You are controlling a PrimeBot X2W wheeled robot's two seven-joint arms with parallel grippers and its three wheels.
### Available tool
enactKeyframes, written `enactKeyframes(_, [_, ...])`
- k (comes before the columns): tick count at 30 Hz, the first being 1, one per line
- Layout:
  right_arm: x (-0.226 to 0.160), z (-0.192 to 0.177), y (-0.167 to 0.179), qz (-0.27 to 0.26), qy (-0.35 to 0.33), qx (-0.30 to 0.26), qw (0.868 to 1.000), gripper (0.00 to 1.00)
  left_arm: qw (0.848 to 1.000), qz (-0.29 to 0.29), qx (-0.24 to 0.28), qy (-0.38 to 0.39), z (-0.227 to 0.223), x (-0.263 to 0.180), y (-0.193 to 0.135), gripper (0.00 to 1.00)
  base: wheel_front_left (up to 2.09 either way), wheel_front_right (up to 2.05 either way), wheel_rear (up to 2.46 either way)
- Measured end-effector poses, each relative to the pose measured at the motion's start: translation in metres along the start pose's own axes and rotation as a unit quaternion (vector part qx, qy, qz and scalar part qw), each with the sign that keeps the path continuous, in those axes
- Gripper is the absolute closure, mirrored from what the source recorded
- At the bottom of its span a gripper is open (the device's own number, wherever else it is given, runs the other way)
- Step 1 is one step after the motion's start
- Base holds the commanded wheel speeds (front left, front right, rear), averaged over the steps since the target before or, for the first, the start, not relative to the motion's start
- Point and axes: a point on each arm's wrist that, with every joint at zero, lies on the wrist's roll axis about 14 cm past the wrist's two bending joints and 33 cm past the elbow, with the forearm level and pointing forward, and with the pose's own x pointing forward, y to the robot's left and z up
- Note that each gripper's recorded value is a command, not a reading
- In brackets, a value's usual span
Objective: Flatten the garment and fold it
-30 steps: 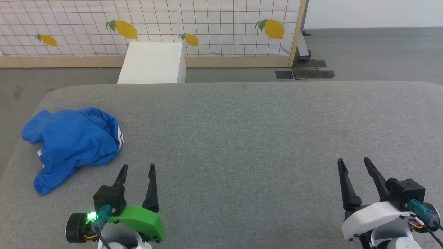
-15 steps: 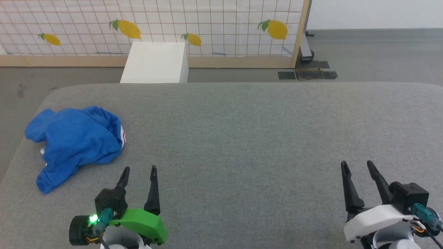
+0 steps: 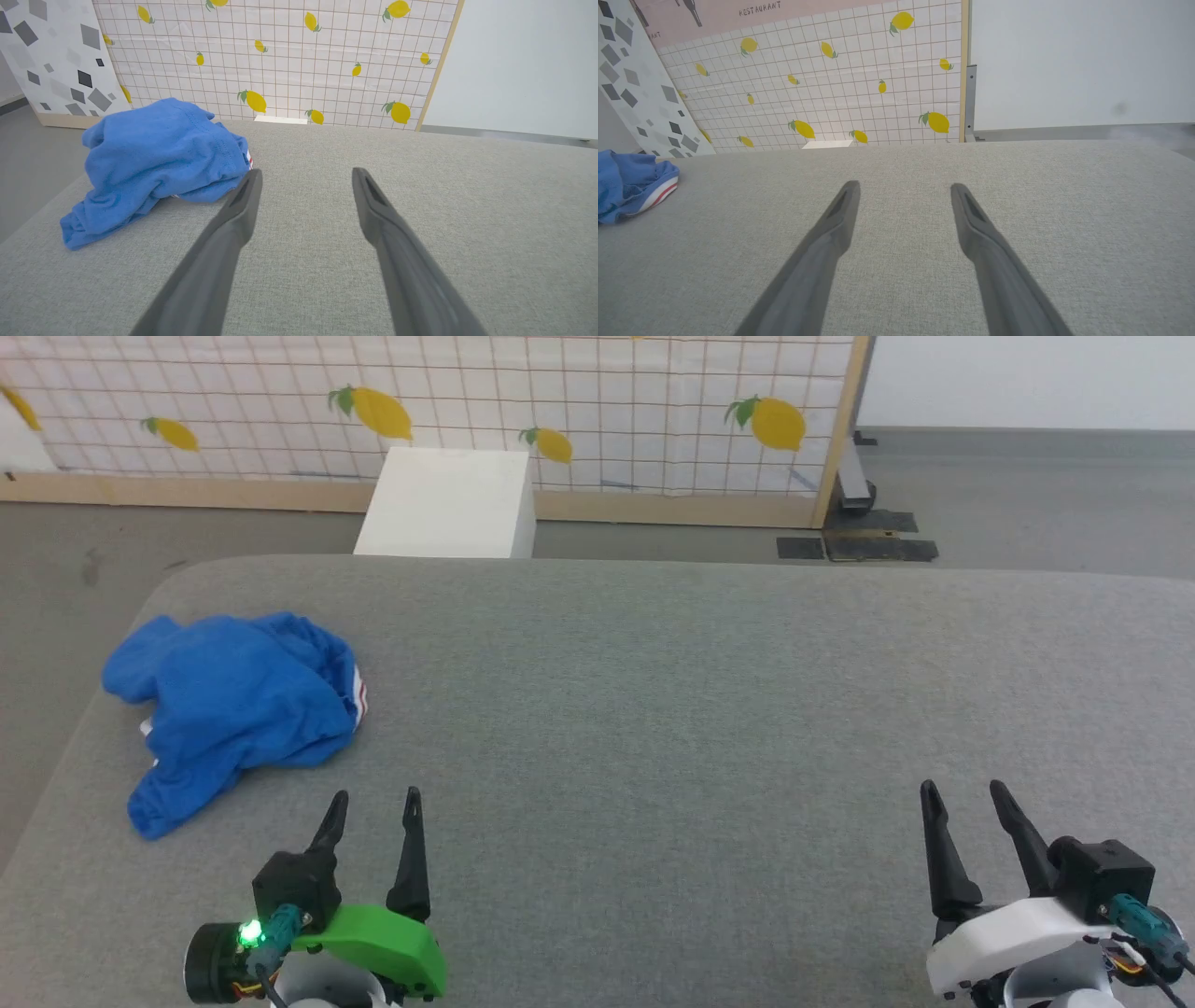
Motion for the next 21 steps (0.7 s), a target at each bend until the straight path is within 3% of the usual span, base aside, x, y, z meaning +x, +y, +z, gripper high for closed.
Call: enactKeyframes(21, [0.031,-0.021,0.093,0.135,0.022,0.011,0.991,0.00,0.990,0.142,-0.009,-0.018,0.003,-0.065,0.084,0.00,0.00,0.00,0.00])
